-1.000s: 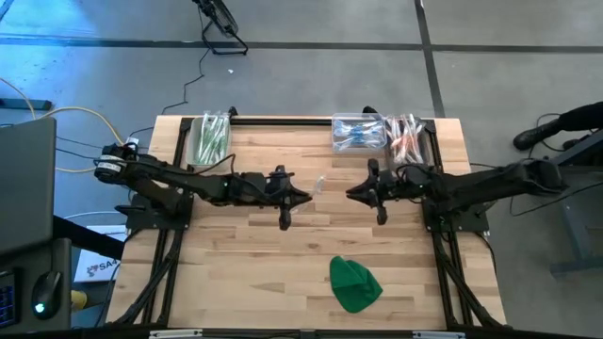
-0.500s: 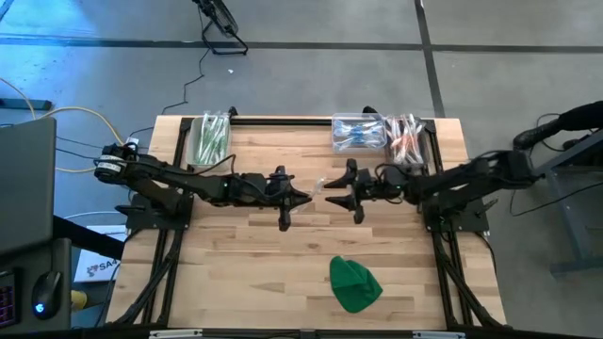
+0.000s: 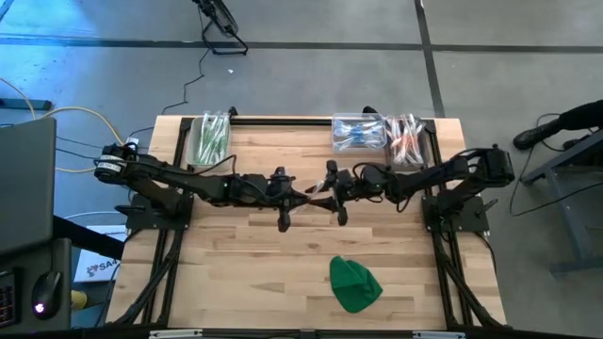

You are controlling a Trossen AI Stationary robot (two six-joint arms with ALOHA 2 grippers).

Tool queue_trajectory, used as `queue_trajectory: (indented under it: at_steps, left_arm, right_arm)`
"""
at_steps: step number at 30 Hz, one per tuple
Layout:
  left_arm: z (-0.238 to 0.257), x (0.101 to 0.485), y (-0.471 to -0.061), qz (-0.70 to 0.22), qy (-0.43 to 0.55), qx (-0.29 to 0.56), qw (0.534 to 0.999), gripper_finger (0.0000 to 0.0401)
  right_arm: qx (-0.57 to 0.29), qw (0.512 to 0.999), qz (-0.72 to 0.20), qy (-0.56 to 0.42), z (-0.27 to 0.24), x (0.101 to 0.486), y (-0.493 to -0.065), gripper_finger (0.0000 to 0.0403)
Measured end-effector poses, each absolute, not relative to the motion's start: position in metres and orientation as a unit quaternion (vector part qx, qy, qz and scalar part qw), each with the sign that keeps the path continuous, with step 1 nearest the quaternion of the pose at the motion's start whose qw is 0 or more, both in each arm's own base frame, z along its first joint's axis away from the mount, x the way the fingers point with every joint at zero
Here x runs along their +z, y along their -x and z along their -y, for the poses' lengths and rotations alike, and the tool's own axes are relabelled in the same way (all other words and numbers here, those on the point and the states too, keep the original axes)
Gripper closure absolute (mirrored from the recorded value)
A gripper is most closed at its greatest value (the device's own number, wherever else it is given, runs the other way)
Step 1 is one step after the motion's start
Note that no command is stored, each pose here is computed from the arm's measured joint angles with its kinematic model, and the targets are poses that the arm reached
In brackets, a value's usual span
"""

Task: Pick & Place Toothbrushes
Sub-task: Put the orange toothbrush into the black bin

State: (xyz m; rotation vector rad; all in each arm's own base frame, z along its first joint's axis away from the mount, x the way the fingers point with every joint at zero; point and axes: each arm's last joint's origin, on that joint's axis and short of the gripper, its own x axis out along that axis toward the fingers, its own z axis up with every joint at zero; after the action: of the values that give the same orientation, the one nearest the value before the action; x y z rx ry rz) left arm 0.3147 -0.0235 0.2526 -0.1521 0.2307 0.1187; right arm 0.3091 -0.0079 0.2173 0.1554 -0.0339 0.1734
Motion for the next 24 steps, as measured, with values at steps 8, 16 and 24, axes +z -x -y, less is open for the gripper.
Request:
queue_trajectory:
  at_steps: [8, 16, 24]
  left_arm:
    - [0.024, 0.252, -0.315, -0.117, 0.075, 0.060, 0.988, 0.0395]
    - [0.023, 0.253, -0.315, -0.109, 0.075, 0.071, 0.989, 0.0365]
    - [0.021, 0.255, -0.315, -0.102, 0.034, 0.100, 0.989, 0.0255]
  right_arm:
    - [0.084, 0.994, 0.021, -0.066, 0.008, 0.218, -0.309, 0.0387]
    - [0.082, 0.994, 0.022, -0.061, 0.008, 0.221, -0.307, 0.0392]
    - [0.079, 0.995, 0.002, -0.064, 0.010, 0.230, -0.299, 0.0392]
